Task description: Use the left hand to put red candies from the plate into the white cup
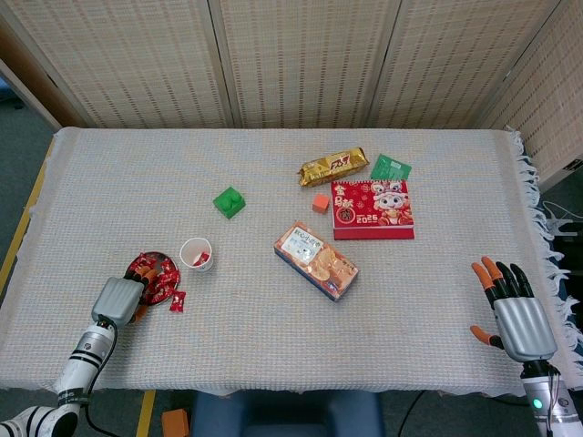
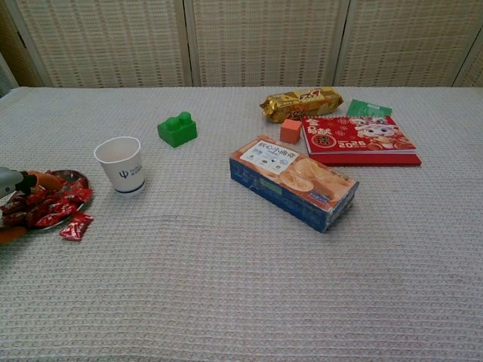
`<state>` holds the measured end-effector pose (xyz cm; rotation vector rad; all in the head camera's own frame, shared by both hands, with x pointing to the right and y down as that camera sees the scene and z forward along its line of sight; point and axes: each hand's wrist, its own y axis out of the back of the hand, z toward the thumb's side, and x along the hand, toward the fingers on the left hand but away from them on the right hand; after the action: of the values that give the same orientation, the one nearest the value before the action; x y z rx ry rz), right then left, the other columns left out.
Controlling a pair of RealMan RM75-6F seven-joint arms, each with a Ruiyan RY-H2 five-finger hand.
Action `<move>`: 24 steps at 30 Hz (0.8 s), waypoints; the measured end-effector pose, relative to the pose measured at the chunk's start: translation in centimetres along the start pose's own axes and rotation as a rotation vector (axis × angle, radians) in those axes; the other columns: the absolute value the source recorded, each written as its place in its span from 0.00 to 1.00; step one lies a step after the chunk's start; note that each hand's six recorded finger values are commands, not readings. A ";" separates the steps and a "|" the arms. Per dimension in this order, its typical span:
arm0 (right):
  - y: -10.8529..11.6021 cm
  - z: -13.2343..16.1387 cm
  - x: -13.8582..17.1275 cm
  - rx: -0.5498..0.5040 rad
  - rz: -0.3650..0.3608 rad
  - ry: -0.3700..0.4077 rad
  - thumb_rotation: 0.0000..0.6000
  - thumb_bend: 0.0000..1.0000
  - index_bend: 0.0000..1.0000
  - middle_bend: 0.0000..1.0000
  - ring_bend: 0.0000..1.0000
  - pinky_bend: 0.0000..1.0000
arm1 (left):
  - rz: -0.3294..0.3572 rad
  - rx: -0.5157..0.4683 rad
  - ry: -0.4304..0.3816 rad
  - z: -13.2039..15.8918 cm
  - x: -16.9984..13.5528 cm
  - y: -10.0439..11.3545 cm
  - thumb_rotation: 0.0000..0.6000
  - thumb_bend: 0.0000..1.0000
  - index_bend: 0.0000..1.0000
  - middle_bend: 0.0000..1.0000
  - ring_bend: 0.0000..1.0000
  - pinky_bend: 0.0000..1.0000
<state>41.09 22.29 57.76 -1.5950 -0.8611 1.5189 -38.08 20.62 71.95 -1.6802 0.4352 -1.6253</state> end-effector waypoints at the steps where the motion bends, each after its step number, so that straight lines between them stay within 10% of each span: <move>1: 0.0 0.0 0.0 0.000 0.000 -0.001 1.00 0.02 0.00 0.00 0.00 0.00 | 0.000 -0.002 0.000 0.0 0.1 0.0 1.00 0.35 0.19 0.16 0.24 1.00; 24: -0.1 -0.1 -0.1 0.004 0.005 -0.009 1.00 0.02 0.00 0.00 0.00 0.00 | 0.008 -0.040 -0.057 1.5 0.3 1.3 1.00 0.35 0.27 0.21 0.29 1.00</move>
<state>41.16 22.22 57.93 -1.5902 -0.8585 1.5314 -36.31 19.97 71.38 -1.7480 0.4477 -1.5684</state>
